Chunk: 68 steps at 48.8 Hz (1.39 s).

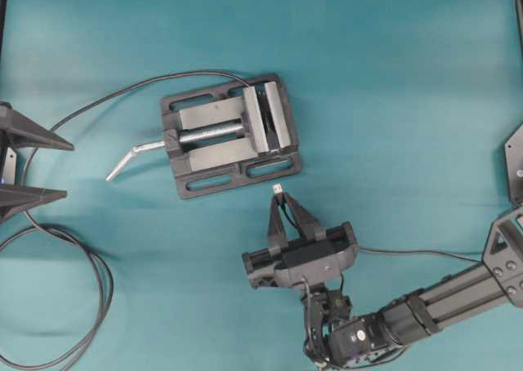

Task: Insert the USB cable into the fixed female connector.
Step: 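Bring the USB plug in the right gripper up to the blue port, then push the USB plug with the right gripper into the blue port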

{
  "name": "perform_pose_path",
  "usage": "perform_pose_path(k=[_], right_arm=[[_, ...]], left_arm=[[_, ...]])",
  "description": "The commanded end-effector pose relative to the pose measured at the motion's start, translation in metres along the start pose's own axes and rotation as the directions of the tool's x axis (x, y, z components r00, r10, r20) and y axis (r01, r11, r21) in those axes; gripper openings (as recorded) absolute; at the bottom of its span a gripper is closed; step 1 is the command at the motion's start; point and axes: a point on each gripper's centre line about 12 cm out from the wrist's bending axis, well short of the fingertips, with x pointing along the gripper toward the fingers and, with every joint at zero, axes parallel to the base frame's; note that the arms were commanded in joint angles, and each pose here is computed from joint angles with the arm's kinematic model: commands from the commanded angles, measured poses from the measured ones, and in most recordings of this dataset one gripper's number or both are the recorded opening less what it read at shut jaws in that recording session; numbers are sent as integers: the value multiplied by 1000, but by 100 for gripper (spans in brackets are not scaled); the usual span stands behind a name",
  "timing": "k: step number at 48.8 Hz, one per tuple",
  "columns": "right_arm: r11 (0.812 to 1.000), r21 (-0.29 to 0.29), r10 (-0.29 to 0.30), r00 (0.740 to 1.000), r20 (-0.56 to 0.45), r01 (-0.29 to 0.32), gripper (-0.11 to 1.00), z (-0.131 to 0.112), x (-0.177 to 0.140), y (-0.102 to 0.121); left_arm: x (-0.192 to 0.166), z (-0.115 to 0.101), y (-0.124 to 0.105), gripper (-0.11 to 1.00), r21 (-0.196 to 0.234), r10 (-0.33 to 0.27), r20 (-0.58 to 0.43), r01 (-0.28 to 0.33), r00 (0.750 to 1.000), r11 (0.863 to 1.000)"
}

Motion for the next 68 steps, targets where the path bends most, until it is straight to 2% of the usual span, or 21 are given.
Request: perform_pose_path(k=[1, 36, 68], right_arm=[[999, 40, -5, 1000, 0, 5, 21, 16, 1, 6], [998, -4, -56, 998, -5, 56, 21, 28, 23, 7], [998, 6, -64, 998, -10, 64, 21, 36, 25, 4]], left_arm=[[2, 4, -1, 99, -7, -3, 3, 3, 1000, 1000], [2, 1, 0, 99, -7, 0, -9, 0, 1000, 1000], [1, 0, 0, 99, -7, -1, -10, 1, 1000, 1000]])
